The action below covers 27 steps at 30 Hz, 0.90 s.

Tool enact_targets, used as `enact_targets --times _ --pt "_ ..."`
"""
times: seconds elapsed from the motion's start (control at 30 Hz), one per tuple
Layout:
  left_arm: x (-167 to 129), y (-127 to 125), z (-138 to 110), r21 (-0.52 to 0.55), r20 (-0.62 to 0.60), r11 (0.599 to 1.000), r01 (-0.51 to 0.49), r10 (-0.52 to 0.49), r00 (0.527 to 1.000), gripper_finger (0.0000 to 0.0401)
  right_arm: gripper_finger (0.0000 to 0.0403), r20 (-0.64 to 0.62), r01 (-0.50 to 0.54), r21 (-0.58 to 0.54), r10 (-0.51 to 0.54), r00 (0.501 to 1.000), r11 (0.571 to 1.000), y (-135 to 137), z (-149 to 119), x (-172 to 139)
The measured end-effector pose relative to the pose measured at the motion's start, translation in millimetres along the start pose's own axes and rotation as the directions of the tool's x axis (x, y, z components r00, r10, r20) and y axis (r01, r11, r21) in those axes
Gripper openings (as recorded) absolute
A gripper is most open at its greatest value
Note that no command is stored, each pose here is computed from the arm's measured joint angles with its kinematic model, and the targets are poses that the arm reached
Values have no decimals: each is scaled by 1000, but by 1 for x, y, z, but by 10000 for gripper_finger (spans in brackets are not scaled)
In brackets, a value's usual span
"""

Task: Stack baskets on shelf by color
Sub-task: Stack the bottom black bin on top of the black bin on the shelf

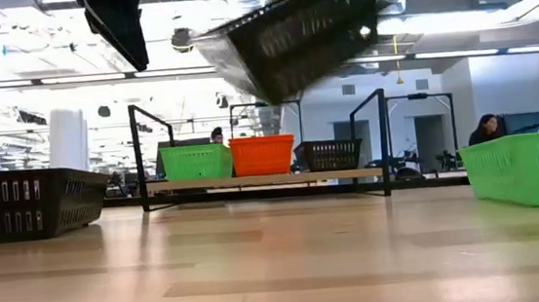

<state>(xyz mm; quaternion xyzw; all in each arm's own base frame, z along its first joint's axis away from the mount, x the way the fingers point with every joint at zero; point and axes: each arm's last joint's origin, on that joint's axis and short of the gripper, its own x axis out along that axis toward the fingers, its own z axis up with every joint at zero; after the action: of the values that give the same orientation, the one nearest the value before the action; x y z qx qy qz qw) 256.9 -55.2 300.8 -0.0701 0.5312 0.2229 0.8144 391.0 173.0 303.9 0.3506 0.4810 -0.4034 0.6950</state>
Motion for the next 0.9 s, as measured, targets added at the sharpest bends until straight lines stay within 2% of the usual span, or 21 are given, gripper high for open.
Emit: enact_targets --times 0.13,0.3,0.63,0.83,0.9 --pt "0 0 0 0 0 1000 0 0 1000 132 1 209 -86 7 83 974 996 -20 27 -40" --pt "0 0 0 -1 0 1000 0 0 1000 132 1 339 -102 -59 116 934 993 -43 60 -70" --pt "0 0 0 -39 0 999 1 -1 1000 132 1 415 14 -152 51 909 988 -91 143 -89" --pt "0 -1 1 -114 8 993 7 -6 1000 132 1 445 133 -105 -73 893 986 -136 209 -87" --pt "0 -1 1 -157 9 988 8 -7 1000 132 1 417 157 -86 -107 903 984 -152 231 -81"
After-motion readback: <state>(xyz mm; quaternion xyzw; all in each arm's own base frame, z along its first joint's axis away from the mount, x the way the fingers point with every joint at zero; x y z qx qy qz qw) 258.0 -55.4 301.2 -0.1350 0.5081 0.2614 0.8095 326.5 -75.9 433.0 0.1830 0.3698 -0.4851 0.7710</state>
